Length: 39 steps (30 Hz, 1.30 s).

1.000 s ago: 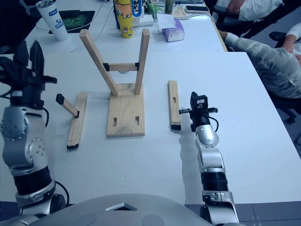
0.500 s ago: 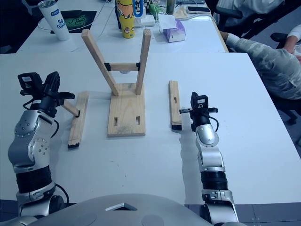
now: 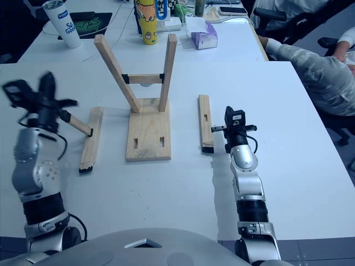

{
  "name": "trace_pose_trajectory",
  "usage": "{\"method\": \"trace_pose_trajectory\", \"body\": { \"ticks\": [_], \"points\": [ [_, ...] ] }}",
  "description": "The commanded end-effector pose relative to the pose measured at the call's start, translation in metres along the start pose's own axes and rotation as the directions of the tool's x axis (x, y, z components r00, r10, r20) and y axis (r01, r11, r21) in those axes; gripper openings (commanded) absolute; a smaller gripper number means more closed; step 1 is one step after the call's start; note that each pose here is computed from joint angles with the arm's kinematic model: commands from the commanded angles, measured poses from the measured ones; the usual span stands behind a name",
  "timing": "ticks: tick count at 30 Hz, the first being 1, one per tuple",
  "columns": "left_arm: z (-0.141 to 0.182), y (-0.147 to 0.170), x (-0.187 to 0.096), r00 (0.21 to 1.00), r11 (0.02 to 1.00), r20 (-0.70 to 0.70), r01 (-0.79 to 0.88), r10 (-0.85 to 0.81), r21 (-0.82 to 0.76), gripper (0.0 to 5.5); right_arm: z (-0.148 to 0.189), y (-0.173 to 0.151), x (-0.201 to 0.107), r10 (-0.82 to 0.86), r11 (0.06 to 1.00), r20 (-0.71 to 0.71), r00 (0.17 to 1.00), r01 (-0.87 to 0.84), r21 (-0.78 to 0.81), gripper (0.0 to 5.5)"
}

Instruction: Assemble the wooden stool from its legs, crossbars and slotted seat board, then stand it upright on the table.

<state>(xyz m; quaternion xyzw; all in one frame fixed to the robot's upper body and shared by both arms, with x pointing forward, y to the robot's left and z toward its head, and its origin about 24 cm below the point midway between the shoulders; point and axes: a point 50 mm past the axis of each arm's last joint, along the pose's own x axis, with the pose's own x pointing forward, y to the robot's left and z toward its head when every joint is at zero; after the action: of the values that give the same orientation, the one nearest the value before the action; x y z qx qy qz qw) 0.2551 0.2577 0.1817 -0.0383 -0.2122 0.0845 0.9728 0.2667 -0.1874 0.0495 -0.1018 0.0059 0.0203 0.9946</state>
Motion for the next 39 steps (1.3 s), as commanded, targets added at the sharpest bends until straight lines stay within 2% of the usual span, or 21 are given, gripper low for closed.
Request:
{"method": "trace_pose_trajectory", "body": {
  "ticks": [1,4,8,13,17,23,26,33,39],
  "points": [
    [0.020,0.023,0.005,0.997,0.998,0.061,-0.054,0.053,0.017,0.25,-0.002,-0.001,-0.002,-0.019,1.000,-0.004,1.000,0.019,0.012,0.00],
    [-0.011,0.046,-0.008,0.983,0.994,-0.144,-0.110,0.112,0.024,0.69,-0.002,0.000,-0.004,-0.027,1.000,-0.005,1.000,0.027,0.016,0.00],
    [-0.059,0.068,-0.050,0.863,0.992,-0.492,-0.081,0.120,0.099,1.27,-0.004,0.000,-0.006,-0.036,0.999,-0.012,0.999,0.036,0.018,0.00],
    [-0.077,0.063,-0.087,0.719,0.999,-0.695,0.032,-0.005,0.026,1.98,-0.006,-0.002,-0.009,-0.042,0.999,-0.021,0.999,0.042,0.014,0.00],
    [-0.078,0.049,-0.104,0.640,0.993,-0.760,0.104,-0.112,-0.059,2.56,-0.005,-0.002,-0.010,-0.040,0.999,-0.022,0.999,0.040,0.009,0.00],
    [-0.077,0.031,-0.107,0.593,0.984,-0.788,0.152,-0.166,-0.093,3.50,-0.003,-0.002,-0.009,-0.036,0.999,-0.019,0.999,0.036,0.003,0.00],
    [-0.084,0.024,-0.111,0.563,0.982,-0.809,0.171,-0.169,-0.086,3.78,-0.003,-0.002,-0.009,-0.032,0.999,-0.016,0.999,0.032,0.002,0.00],
    [-0.102,0.022,-0.120,0.514,0.977,-0.847,0.212,-0.137,-0.030,3.78,-0.002,-0.002,-0.005,-0.025,1.000,-0.010,1.000,0.025,0.000,0.00],
    [-0.109,0.023,-0.121,0.517,0.972,-0.846,0.233,-0.133,-0.010,2.93,-0.001,-0.001,-0.002,-0.017,1.000,-0.004,1.000,0.017,-0.002,0.00]
  ]
}}
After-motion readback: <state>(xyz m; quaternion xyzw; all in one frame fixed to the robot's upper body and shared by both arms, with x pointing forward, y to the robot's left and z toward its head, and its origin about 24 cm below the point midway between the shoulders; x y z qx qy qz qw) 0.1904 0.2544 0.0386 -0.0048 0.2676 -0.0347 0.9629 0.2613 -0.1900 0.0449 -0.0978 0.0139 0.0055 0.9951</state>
